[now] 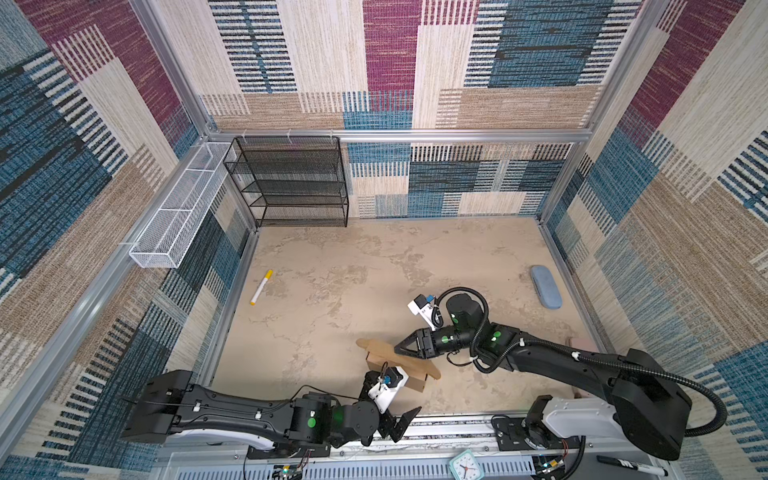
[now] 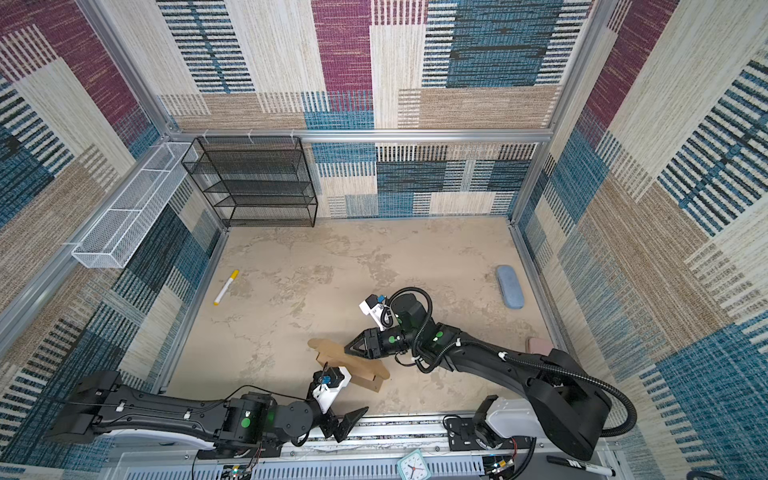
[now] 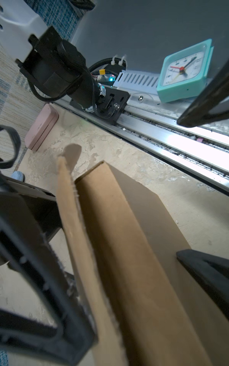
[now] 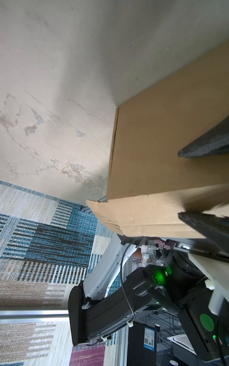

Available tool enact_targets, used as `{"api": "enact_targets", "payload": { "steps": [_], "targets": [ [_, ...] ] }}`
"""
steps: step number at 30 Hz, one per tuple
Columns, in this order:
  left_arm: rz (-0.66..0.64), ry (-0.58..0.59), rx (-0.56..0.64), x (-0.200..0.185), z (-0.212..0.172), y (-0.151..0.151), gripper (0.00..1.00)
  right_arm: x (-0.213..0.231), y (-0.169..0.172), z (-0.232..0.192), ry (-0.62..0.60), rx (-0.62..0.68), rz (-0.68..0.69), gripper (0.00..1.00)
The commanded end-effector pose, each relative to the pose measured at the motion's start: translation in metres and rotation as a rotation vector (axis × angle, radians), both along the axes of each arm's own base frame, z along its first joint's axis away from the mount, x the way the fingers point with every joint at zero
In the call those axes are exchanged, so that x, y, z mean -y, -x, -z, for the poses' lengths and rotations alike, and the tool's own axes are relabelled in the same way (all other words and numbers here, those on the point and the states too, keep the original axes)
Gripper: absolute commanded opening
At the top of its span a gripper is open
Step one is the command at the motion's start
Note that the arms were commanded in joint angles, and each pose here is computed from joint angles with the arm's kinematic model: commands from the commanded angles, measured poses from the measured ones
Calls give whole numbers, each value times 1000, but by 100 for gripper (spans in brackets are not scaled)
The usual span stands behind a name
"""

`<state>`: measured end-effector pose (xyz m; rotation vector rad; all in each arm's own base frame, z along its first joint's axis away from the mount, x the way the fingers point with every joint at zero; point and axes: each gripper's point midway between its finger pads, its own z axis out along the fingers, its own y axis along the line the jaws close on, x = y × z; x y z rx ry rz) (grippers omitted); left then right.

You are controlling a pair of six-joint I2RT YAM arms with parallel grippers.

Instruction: Fold the paper box

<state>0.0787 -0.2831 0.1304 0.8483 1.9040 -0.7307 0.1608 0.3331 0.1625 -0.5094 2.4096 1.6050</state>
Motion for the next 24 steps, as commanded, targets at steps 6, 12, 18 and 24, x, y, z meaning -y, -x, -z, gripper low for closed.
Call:
{"api": "enact_targets", "payload": {
  "steps": [6,12,18,24],
  "targets": [
    [-42,66,34,-4,-23,-8,99,10,-15,-3,48,33,30,48],
    [-38,69,29,-6,-24,-7,99,15,-26,-15,54,68,45,49],
    [-45,70,43,-11,-37,-9,99,22,-36,-22,59,91,69,49],
    [-76,68,19,-31,-76,-17,99,50,-60,-50,80,170,176,51]
  ]
}}
